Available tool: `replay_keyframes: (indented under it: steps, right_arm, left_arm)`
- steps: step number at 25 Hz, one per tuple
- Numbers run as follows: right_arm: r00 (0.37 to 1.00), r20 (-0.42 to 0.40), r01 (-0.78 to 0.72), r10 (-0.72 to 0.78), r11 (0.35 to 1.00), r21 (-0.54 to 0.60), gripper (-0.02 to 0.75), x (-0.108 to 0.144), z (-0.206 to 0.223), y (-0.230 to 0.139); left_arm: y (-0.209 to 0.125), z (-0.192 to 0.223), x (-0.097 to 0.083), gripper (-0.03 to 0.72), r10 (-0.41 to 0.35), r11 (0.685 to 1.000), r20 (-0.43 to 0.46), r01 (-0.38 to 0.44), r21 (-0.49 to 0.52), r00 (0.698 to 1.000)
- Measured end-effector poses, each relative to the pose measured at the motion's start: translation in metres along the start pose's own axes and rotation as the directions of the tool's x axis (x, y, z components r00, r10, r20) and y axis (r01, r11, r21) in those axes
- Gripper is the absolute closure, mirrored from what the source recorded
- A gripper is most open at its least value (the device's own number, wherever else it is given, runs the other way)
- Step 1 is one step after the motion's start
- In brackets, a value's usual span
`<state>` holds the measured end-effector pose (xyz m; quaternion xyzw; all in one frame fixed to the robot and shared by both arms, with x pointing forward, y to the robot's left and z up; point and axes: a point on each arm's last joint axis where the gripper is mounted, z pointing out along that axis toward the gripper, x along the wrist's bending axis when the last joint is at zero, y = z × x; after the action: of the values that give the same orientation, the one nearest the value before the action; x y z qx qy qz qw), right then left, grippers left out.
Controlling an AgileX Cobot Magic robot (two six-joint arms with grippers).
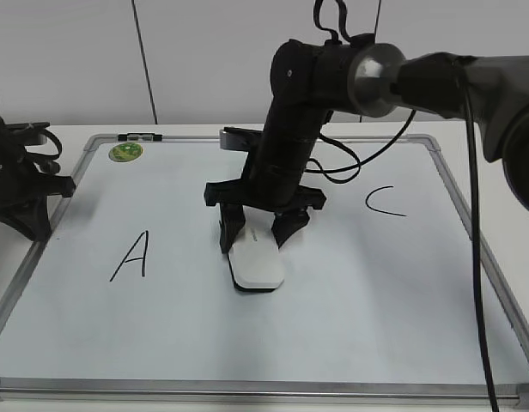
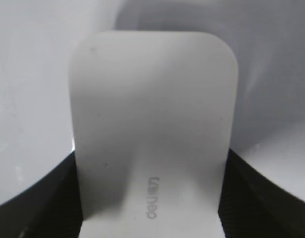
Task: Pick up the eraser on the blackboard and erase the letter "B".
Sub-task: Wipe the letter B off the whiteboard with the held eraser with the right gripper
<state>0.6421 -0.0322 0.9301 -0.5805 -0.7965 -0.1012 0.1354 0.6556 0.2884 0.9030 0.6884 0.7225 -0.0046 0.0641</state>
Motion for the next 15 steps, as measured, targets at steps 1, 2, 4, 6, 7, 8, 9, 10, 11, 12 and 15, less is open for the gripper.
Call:
replay_keyframes:
  steps: [1,2,4,6,7,8,9,10,11,12,15]
  right_arm:
    - [1.000,0.002,0.006,-0.006,1.000,0.001,0.220,0.0010,0.0004,-0.0003]
    - [1.000,0.006,0.008,-0.008,1.000,0.002,0.220,0.0008,0.0012,-0.0004]
    - [1.000,0.024,0.016,-0.016,1.000,0.002,0.220,0.0000,0.0023,-0.0003]
    - [0.999,0.043,0.019,-0.019,1.000,-0.002,0.220,0.0008,0.0026,-0.0003]
    - [0.998,0.052,0.020,-0.020,1.000,-0.005,0.220,0.0001,0.0021,0.0001]
    - [0.998,0.061,0.022,-0.021,1.000,-0.006,0.220,-0.0007,0.0020,0.0002]
    - [0.998,0.065,0.019,-0.019,1.000,-0.007,0.220,-0.0011,0.0020,0.0003]
    - [0.998,0.065,0.019,-0.019,1.000,-0.007,0.220,-0.0011,0.0020,0.0003]
    - [0.998,0.067,0.020,-0.019,1.000,-0.007,0.220,-0.0013,0.0020,0.0003]
    - [0.997,0.072,0.022,-0.021,1.000,-0.009,0.220,-0.0016,0.0017,0.0005]
    - [0.996,0.087,0.028,-0.027,1.000,-0.010,0.220,-0.0029,0.0016,0.0007]
  left_arm:
    - [0.0000,0.0000,0.0000,0.626,0.000,1.000,0.000,0.000,0.000,1.000]
    - [0.0000,0.0000,0.0000,0.625,0.000,1.000,0.000,0.000,0.000,1.000]
    - [0.0000,0.0000,0.0000,0.625,0.000,1.000,0.000,0.000,0.000,1.000]
    - [0.0000,0.0000,-0.0001,0.625,-0.001,1.000,0.001,0.001,0.000,1.000]
    - [0.0000,0.0000,-0.0001,0.625,-0.001,1.000,0.001,0.001,0.000,1.000]
    - [0.0000,0.0000,-0.0001,0.625,-0.001,1.000,0.001,0.001,0.000,1.000]
    - [0.0000,0.0000,-0.0001,0.625,-0.001,1.000,0.001,0.001,0.000,1.000]
    - [0.0000,0.0000,-0.0001,0.624,-0.001,1.000,0.002,0.001,0.000,1.000]
    - [0.0000,0.0000,-0.0001,0.624,-0.001,1.000,0.002,0.001,0.000,1.000]
    - [0.0000,0.0000,-0.0003,0.624,-0.002,1.000,0.003,0.002,0.000,1.000]
    - [0.0000,0.0002,-0.0003,0.623,-0.003,1.000,0.003,0.003,0.000,1.000]
